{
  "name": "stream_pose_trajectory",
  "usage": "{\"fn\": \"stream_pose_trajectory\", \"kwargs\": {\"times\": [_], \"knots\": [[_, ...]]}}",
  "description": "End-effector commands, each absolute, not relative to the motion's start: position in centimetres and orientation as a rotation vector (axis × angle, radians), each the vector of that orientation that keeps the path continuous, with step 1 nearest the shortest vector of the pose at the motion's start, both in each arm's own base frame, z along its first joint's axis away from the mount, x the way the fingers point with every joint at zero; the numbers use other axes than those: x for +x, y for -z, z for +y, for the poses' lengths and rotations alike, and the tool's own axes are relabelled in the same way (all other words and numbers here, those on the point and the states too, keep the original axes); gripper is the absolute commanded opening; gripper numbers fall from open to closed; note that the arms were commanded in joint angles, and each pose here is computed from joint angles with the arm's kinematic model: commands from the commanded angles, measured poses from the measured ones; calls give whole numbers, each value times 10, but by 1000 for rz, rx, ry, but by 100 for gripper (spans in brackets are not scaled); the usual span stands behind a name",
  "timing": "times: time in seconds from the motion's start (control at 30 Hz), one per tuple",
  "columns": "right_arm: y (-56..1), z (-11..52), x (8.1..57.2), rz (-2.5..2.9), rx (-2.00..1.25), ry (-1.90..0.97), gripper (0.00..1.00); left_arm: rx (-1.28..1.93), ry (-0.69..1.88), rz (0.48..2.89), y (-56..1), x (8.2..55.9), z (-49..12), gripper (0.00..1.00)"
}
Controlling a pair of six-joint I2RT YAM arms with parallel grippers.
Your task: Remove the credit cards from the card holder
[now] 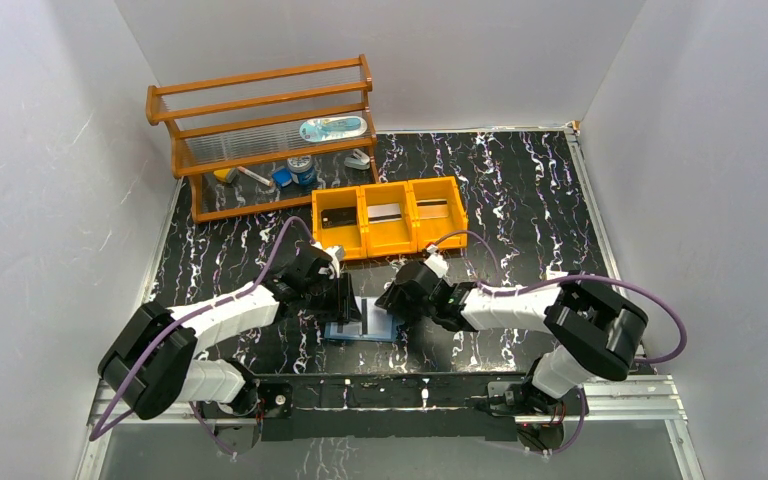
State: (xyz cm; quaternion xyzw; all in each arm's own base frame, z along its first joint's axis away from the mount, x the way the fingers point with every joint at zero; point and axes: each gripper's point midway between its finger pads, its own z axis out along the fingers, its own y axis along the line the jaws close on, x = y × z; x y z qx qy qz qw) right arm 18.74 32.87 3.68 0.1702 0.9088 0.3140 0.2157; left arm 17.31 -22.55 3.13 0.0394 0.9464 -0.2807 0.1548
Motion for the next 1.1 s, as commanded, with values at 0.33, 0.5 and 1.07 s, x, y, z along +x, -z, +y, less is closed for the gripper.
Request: {"fn": "stream_pose_trajectory", "kwargs": {"times": [0.33, 0.5, 1.07], "knots": [[-69, 325, 193, 2436, 267, -840, 39, 107, 624, 2794, -9, 163, -198, 30], [-102, 337, 194, 2334, 203, -896, 38, 113, 637, 2781, -13, 163, -199, 27], [-55, 355, 181, 2459, 182, -966, 32, 112, 655, 2767, -16, 163, -200, 27]]}}
